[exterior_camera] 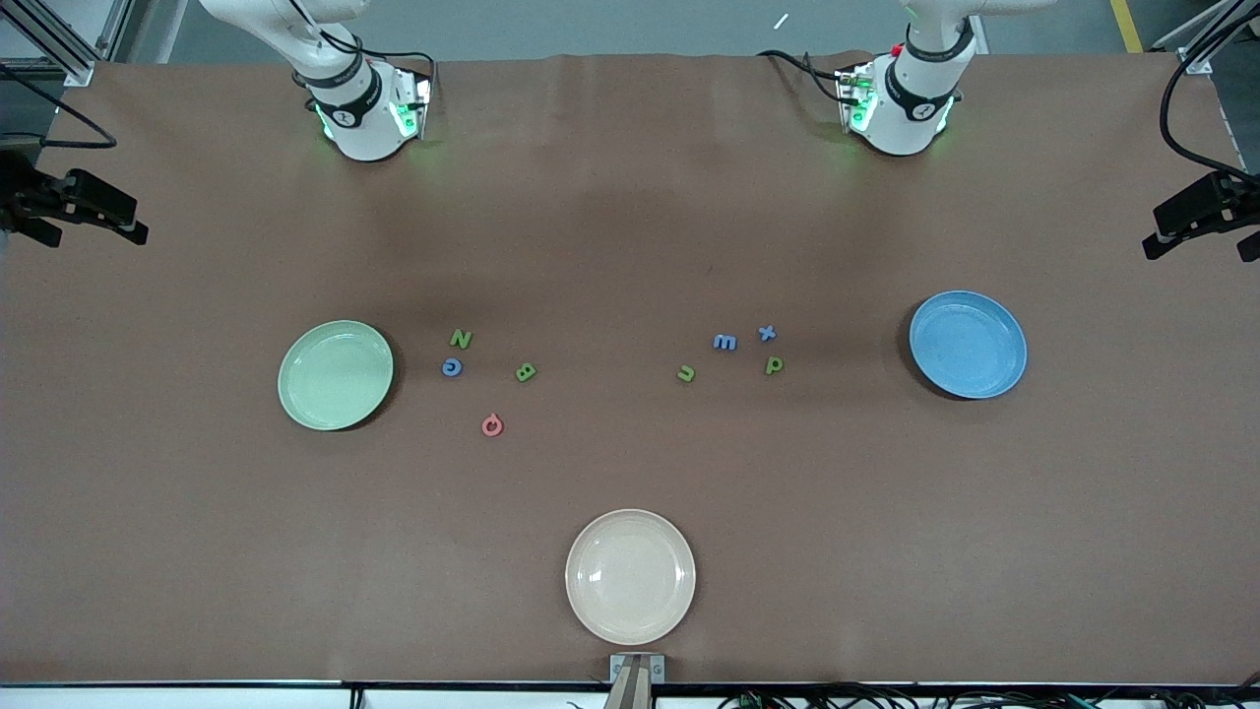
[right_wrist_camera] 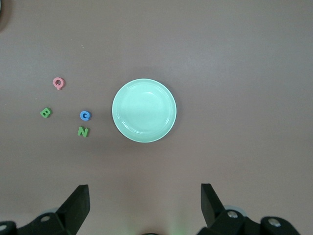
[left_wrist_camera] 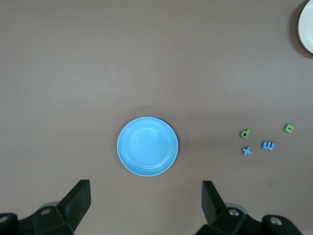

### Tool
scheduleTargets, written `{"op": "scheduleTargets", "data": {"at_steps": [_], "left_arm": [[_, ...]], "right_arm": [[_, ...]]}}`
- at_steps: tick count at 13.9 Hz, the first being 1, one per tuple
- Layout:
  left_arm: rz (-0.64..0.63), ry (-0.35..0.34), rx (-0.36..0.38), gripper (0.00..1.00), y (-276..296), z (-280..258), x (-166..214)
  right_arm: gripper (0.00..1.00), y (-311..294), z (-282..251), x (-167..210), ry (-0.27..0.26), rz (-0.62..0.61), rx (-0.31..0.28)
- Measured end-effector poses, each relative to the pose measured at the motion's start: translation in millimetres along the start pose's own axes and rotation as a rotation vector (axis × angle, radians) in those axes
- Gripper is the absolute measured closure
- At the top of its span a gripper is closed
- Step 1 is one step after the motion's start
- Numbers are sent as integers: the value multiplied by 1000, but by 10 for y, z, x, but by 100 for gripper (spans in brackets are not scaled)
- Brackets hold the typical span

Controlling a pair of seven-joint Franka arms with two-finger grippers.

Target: Sort upper and lower case letters into plates

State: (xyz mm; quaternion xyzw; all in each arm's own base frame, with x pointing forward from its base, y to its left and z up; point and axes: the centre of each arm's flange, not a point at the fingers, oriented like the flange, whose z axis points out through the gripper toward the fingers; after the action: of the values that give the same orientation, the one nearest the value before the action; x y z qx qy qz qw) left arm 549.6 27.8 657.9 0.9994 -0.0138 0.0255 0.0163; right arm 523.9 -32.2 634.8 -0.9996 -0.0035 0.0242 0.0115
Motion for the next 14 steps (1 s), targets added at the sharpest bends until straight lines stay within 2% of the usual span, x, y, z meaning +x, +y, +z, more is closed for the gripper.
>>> {"op": "scheduleTargets", "data": {"at_steps": [11,14], "left_arm": [[5,2,-2,0,32,-12,-11],[23,-38,-9,0,135,181,15]], "right_arm": [[0,0,-30,1,8,0,-1],[0,-1,-59,-1,14,0,-1]]}}
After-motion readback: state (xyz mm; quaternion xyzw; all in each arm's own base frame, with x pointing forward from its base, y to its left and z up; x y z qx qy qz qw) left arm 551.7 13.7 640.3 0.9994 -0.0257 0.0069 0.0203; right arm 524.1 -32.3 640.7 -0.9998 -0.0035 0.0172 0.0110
